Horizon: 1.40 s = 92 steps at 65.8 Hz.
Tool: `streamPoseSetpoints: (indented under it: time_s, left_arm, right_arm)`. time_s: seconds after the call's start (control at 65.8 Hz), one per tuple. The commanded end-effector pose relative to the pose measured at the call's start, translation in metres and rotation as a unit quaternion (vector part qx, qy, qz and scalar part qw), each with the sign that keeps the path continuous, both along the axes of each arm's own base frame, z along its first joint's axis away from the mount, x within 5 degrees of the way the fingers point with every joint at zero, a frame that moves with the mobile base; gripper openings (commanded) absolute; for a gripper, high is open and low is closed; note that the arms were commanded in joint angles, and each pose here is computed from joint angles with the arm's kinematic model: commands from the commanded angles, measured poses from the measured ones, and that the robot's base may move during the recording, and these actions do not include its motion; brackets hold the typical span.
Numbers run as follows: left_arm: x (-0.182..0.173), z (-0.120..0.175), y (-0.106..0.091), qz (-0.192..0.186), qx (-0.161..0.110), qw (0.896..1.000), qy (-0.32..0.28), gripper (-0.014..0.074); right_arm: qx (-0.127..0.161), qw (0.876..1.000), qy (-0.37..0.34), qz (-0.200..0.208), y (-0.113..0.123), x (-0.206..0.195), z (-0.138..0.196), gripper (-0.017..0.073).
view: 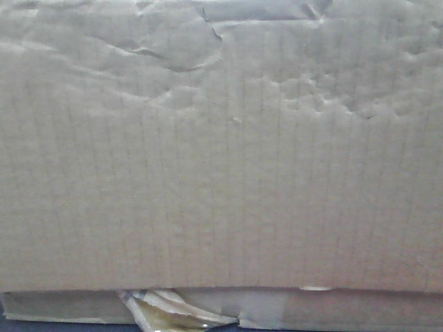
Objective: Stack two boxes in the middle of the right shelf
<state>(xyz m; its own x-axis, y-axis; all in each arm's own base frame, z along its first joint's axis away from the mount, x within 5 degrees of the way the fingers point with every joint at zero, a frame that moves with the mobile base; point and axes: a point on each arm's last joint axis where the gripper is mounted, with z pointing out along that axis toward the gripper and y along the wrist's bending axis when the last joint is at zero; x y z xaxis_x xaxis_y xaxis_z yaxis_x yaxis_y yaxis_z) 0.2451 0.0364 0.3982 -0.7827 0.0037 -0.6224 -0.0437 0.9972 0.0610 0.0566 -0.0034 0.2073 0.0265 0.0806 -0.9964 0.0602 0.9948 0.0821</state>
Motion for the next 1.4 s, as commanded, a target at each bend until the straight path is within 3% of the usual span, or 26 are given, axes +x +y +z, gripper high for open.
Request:
streamPoseSetpoints:
  time_s: [0.0, 0.274, 0.365, 0.532, 0.654, 0.852, 1.262, 1.384]
  left_arm:
    - [0.008, -0.005, 0.010, 0.000, -0.001, 1.000, 0.009, -0.0101]
    - [0.030, -0.030, 0.024, 0.019, -0.025, 0.998, 0.051, -0.0075]
    - [0.037, -0.040, 0.025, 0.018, -0.030, 0.997, 0.073, 0.0037]
    - [0.045, -0.054, 0.028, 0.019, -0.026, 0.994, 0.105, 0.0344]
    - [0.050, -0.062, 0.031, 0.019, -0.024, 0.992, 0.118, 0.0411]
    - [0.061, -0.076, 0.034, 0.020, -0.021, 0.991, 0.132, 0.0331]
    - [0.066, -0.096, 0.036, 0.018, -0.028, 0.981, 0.191, -0.0102]
    - [0.067, -0.093, 0.036, 0.018, -0.028, 0.981, 0.190, -0.0111]
  right_arm:
    - [-0.002, 1.000, -0.011, -0.004, 0.000, 0.000, 0.002, -0.0162]
    - [-0.002, 1.000, -0.011, -0.004, 0.000, 0.000, 0.002, -0.0162]
    - [-0.002, 1.000, -0.011, -0.004, 0.000, 0.000, 0.002, -0.0162]
    - [-0.002, 1.000, -0.011, -0.004, 0.000, 0.000, 0.002, -0.0162]
    - [-0.002, 1.000, -0.011, -0.004, 0.000, 0.000, 0.002, -0.0162]
    - [-0.002, 1.000, -0.011, -0.004, 0.000, 0.000, 0.002, -0.0162]
    - [-0.002, 1.000, -0.011, -0.004, 0.000, 0.000, 0.002, -0.0162]
    - [-0.002, 1.000, -0.011, -0.004, 0.000, 0.000, 0.002, -0.0162]
